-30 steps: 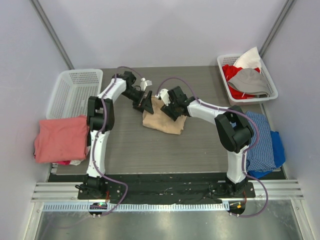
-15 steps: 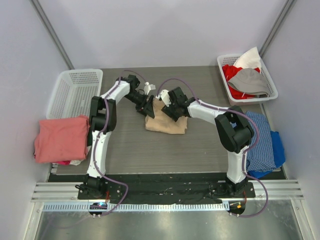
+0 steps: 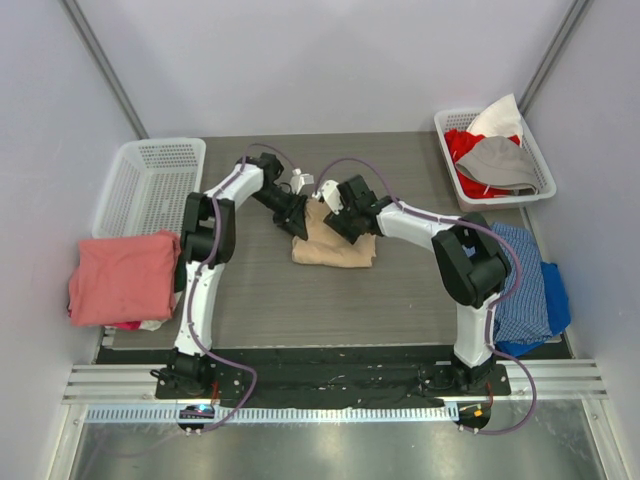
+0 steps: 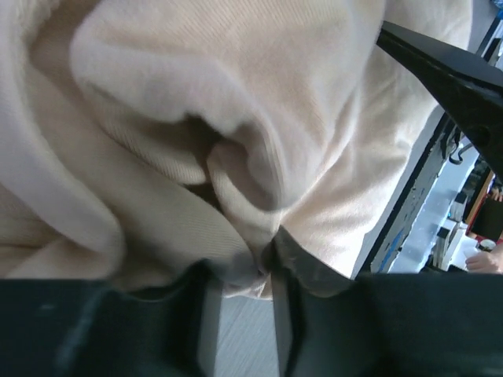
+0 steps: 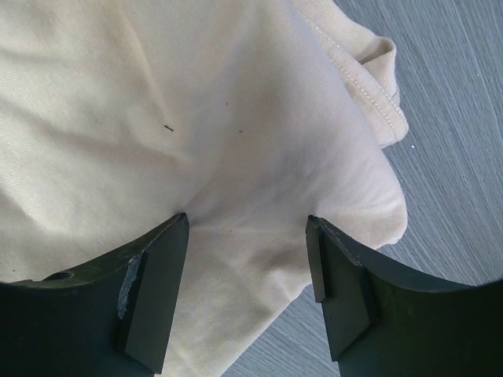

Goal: Fold and stack the t-shirts
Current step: Put the neatly folded tshirt into the corner of the board with the left arm

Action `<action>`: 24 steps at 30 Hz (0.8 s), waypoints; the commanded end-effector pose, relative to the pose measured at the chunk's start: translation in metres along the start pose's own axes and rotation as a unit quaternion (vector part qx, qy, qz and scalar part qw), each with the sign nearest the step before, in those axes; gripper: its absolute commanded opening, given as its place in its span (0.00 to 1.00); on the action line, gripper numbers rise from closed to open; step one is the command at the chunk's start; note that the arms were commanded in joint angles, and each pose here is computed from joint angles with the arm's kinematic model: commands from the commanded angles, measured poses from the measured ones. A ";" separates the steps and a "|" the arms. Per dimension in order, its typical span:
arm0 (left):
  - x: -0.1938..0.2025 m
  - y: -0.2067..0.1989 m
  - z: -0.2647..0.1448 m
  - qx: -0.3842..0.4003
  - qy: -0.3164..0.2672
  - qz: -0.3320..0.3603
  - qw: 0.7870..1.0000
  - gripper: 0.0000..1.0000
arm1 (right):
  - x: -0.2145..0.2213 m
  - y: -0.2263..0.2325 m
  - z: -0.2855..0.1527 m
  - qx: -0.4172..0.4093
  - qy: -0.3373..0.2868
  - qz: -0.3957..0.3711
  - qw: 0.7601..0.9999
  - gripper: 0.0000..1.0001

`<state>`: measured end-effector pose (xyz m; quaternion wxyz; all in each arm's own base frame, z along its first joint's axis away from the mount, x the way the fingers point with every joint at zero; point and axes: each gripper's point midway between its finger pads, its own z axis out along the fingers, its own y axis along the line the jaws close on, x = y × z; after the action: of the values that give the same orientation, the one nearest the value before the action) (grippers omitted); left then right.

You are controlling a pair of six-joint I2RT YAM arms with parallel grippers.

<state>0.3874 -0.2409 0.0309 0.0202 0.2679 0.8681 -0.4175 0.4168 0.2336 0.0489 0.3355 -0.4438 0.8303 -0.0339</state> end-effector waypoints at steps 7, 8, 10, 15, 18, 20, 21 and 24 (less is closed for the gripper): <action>0.016 0.012 0.019 -0.029 0.037 -0.010 0.999 0.00 | -0.017 -0.010 -0.023 0.020 -0.036 -0.006 0.999 0.69; 0.016 0.012 0.019 -0.031 0.035 -0.007 0.999 0.00 | -0.017 -0.011 -0.024 0.021 -0.035 -0.006 0.999 0.70; 0.014 0.007 0.014 -0.034 0.031 -0.002 0.999 0.00 | -0.016 -0.013 -0.028 0.027 -0.036 -0.008 0.999 0.70; 0.007 -0.014 -0.008 -0.048 0.013 0.026 0.998 0.00 | -0.018 -0.039 -0.050 0.092 -0.046 -0.008 0.995 0.69; 0.007 -0.022 -0.017 -0.054 0.008 0.033 0.998 0.00 | -0.016 -0.056 -0.063 0.141 -0.042 -0.017 0.989 0.70; 0.005 -0.030 -0.025 -0.059 0.001 0.043 0.997 0.00 | -0.019 -0.067 -0.077 0.167 -0.050 -0.019 0.984 0.70; 0.005 -0.031 -0.028 -0.062 0.000 0.044 0.997 0.00 | -0.015 -0.068 -0.080 0.173 -0.047 -0.021 0.984 0.69; 0.006 -0.038 -0.037 -0.078 -0.002 0.051 0.996 0.00 | -0.005 -0.073 -0.089 0.190 -0.035 -0.026 0.981 0.69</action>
<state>0.3695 -0.2354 0.0437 0.0226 0.2847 0.8845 -0.3689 0.4146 0.1869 0.1120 0.4017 -0.4180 0.8031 -0.1378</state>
